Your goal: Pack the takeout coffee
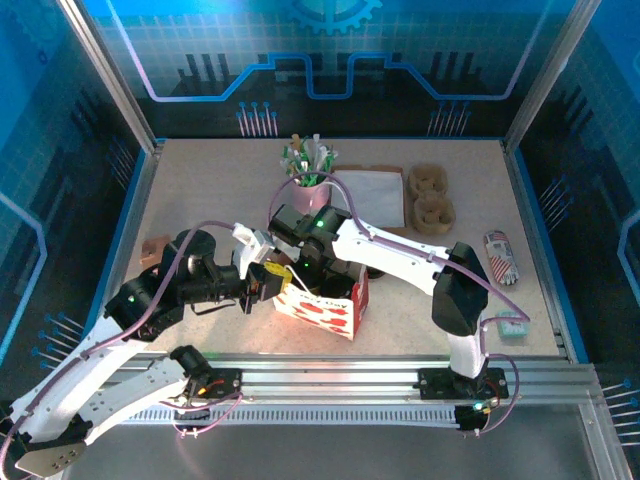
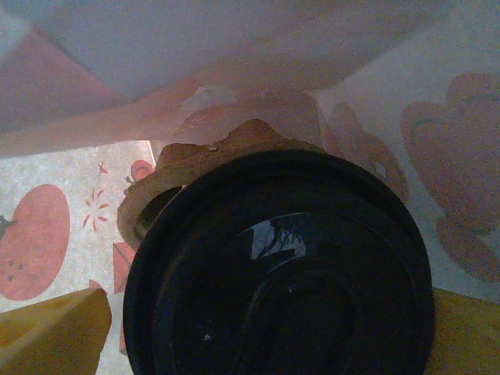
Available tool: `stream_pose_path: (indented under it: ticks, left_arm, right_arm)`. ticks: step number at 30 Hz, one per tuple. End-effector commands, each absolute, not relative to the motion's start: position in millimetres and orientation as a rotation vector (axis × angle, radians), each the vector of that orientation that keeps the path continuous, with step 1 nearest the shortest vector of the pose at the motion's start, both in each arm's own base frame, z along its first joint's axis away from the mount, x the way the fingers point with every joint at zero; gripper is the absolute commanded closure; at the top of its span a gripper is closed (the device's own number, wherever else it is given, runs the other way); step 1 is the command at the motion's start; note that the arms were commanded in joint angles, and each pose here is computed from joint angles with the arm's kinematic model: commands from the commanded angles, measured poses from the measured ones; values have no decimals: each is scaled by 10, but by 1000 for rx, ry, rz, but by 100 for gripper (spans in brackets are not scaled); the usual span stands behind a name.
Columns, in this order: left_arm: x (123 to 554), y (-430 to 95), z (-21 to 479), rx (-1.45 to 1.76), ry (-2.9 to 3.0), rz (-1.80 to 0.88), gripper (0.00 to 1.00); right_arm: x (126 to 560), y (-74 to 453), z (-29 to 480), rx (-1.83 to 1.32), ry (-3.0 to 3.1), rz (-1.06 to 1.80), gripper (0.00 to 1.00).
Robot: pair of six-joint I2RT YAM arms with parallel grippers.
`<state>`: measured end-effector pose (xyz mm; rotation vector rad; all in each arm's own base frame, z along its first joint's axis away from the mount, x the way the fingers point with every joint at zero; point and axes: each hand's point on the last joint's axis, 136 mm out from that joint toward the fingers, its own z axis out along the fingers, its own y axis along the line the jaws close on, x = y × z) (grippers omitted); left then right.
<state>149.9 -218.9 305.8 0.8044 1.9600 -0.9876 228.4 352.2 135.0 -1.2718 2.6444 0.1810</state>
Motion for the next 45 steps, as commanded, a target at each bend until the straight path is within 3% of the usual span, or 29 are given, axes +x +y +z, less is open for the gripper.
stream_pose_path:
  ticks: [1, 45]
  left_arm:
    - [1463, -2216, 3107, 831, 1929, -1002, 100]
    - [1475, -2241, 3092, 836, 1943, -1008, 100]
  right_arm:
    - [2099, 3356, 1243, -1324, 2746, 147, 3]
    - [2196, 3398, 1635, -1272, 2639, 191, 0]
